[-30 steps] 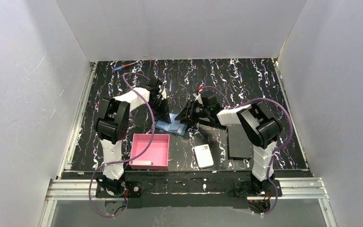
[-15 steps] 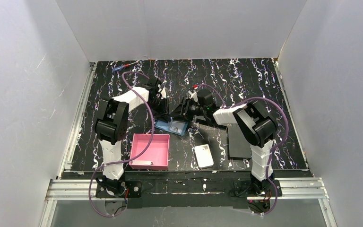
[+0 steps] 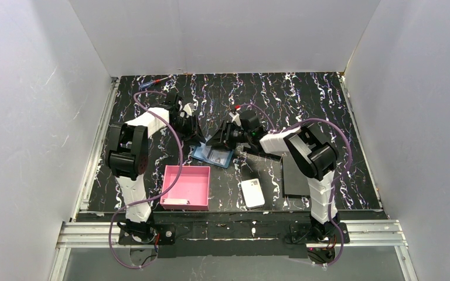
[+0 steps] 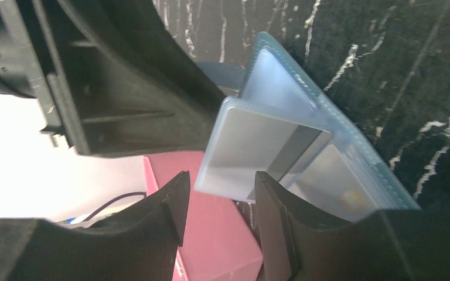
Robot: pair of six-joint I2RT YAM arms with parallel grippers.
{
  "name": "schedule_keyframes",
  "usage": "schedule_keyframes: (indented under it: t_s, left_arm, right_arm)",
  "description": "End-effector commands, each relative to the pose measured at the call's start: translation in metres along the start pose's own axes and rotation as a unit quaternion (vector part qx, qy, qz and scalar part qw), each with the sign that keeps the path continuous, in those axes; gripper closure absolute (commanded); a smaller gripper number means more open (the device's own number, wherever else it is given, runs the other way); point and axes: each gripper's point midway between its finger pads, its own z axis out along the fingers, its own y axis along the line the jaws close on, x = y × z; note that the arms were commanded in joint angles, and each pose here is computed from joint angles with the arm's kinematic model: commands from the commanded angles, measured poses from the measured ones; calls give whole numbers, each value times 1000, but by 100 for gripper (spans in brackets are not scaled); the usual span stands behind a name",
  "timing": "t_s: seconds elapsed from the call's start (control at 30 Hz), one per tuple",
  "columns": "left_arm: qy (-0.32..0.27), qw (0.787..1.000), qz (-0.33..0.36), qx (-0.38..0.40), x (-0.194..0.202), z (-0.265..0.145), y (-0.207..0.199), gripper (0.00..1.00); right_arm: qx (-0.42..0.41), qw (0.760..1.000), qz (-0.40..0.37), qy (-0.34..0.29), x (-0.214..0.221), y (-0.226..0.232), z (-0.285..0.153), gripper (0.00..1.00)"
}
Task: Put the credit cards into the card holder
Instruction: Open the card holder at the center of the board.
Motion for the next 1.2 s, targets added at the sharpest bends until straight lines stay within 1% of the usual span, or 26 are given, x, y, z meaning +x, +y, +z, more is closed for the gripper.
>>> schedule_keyframes:
  t_s: [0.0,0.07,0.13,0.23,0.33,0.47,0.77,0.93,1.17]
  left_arm:
    - [2,997,9,80,8,-13,-37,67]
    - [3,996,10,89,7,-13,-40,67]
    - [4,995,9,100,8,-13,-44,71]
    - [8,995,9,100,10,-11,-45,73]
    - [8,995,10,98,11,-9,-45,73]
    - [11,995,13,95,14,-8,-46,75]
    - [20,996,20,80,19,-3,-45,76]
    - [23,996,23,77,21,-2,-45,77]
    - [25,997,24,75,22,-1,-45,77]
  right_arm:
    - [19,999,-44,-12,-10,4,0,47]
    - [54,997,-55,-13,-10,-5,-5,47]
    - [77,995,-68,-13,-9,-11,-11,46]
    - [98,992,-83,-12,-7,-14,-18,42]
    - [95,991,-93,-11,-6,-9,-21,36]
    - [88,991,-102,-14,-4,0,-20,32]
    - [96,989,-108,-17,-4,2,-18,34]
    - [86,989,-115,-23,-4,15,-24,31]
    - [73,990,-114,-26,-5,23,-24,30]
